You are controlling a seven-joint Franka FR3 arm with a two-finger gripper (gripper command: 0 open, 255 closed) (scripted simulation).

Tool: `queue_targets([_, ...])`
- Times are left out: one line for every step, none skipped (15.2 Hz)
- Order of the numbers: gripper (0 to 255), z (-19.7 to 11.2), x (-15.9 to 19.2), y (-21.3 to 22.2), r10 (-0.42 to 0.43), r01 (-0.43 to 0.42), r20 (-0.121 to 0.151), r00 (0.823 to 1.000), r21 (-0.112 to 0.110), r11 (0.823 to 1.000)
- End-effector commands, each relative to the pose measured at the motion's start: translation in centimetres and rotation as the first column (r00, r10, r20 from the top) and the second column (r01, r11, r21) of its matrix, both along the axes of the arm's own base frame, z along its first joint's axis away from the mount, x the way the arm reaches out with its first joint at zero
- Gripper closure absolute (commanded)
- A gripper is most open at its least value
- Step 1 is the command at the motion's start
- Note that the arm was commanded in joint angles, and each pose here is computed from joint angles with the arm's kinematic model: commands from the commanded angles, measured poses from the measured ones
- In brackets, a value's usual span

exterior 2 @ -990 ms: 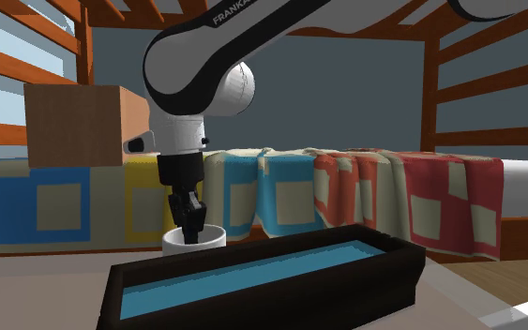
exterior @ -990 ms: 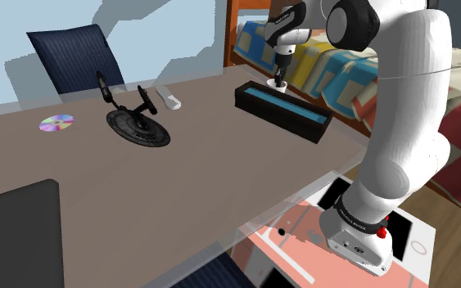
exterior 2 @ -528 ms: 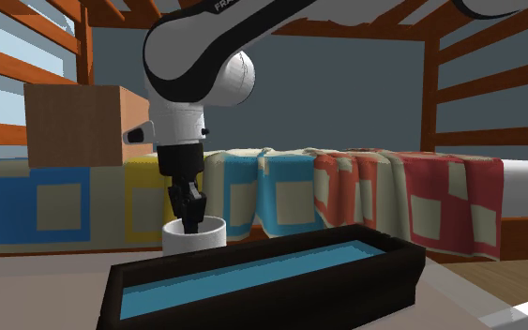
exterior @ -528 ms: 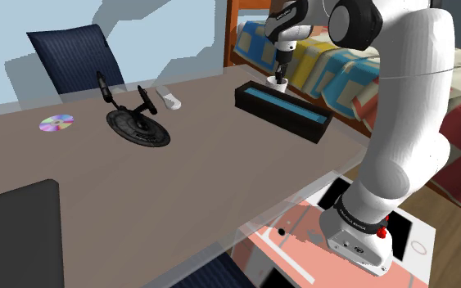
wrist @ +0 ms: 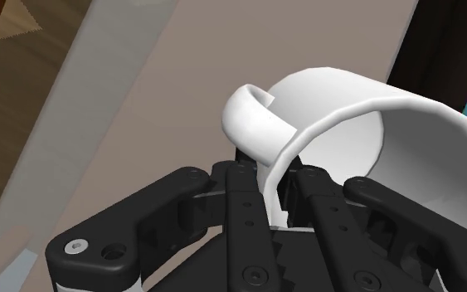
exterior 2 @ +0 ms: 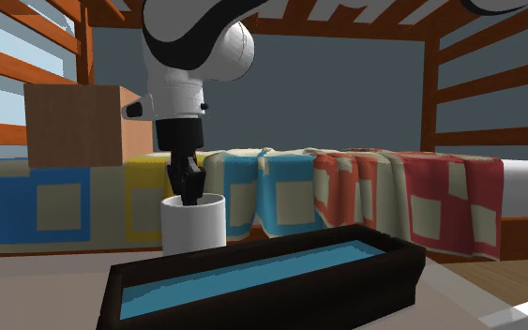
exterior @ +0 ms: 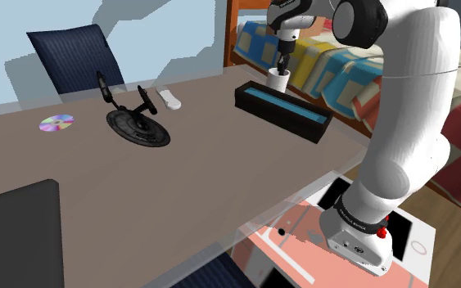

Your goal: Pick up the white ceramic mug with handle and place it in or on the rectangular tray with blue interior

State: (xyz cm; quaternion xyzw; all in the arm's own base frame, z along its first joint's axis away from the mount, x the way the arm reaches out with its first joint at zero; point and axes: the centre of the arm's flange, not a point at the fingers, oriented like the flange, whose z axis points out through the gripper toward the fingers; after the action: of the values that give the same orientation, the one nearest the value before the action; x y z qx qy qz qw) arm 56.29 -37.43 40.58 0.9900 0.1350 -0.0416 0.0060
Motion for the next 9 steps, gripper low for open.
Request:
queue_targets([255,1.1,-0.1,0.0,0.0,0.0,0.0,1.0,0.0,1.0])
queue_targets([255,1.6,-0.1,0.0,0.0,0.0,0.0,1.0,0.0,1.0])
queue_targets([255,2.1,-0.1,0.0,0.0,0.0,0.0,1.0,0.0,1.0])
queue_targets([255,2.7,-0.1,0.0,0.0,0.0,0.0,1.0,0.0,1.0])
queue_targets([255,3.2,-0.1,0.0,0.0,0.0,0.0,1.0,0.0,1.0])
queue_targets([255,3.7,-0.1,0.0,0.0,0.0,0.0,1.0,0.0,1.0])
queue_targets([255,4.2,-0.1,0.0,0.0,0.0,0.0,1.0,0.0,1.0])
queue_targets([255,4.8,-0.1,0.0,0.0,0.0,0.0,1.0,0.0,1.0])
queue_targets([255,5.3,-0.1,0.0,0.0,0.0,0.0,1.0,0.0,1.0])
